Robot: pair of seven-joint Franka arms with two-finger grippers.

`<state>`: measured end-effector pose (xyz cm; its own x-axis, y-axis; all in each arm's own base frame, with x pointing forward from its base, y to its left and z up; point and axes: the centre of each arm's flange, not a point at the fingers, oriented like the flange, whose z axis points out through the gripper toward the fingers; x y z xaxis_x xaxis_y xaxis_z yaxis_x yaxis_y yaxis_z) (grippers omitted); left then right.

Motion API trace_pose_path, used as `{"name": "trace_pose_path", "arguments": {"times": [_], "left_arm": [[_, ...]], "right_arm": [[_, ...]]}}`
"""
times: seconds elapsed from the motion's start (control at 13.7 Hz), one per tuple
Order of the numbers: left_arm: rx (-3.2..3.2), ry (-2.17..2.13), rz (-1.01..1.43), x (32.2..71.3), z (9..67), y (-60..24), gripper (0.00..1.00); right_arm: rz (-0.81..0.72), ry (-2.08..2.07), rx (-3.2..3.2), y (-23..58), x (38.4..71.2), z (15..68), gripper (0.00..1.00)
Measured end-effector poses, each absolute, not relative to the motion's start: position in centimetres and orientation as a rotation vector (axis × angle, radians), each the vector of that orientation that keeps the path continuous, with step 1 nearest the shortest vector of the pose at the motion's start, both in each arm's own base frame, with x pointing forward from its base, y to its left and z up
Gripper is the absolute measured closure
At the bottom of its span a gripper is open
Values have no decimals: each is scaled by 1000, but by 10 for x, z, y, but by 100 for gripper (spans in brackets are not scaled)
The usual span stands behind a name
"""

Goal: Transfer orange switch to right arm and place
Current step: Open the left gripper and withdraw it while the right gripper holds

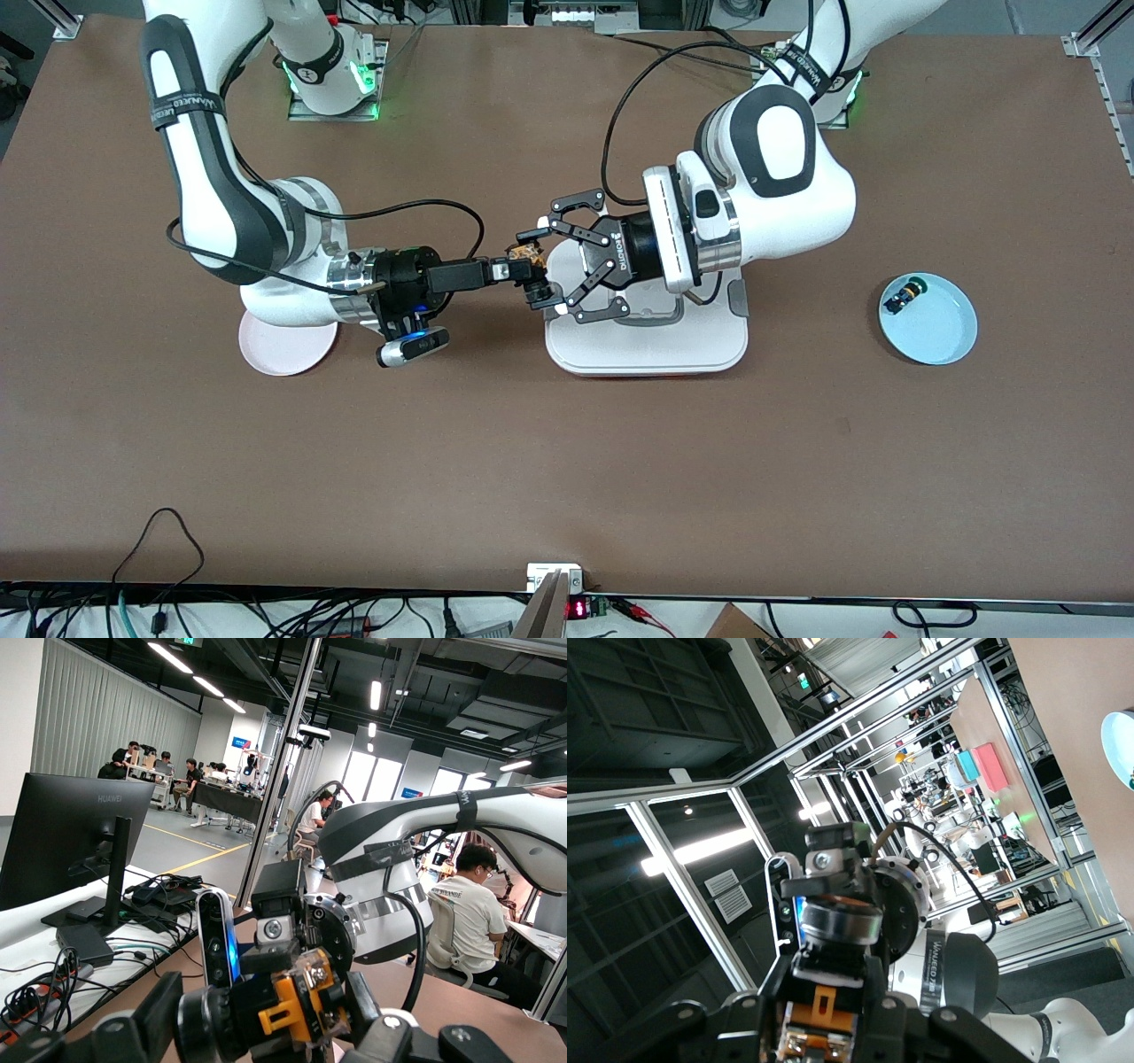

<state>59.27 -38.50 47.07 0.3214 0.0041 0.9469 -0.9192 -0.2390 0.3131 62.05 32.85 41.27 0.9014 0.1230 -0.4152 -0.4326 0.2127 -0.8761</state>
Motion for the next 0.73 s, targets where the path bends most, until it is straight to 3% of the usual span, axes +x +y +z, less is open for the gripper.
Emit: {"name": "trace_pose_path", "arguments": {"times": [0.15, 0.37, 0.73], "left_arm": [[1550, -814, 1087, 594, 475, -384, 0], [1539, -789, 1118, 612, 485, -355, 0], [1527, -753, 1178, 661, 474, -223, 0]], "right_arm": [[368, 262, -1308, 328, 621, 411, 66], [347, 250, -1312, 328, 622, 407, 66], [223, 150, -1495, 277, 638, 389, 66]]}}
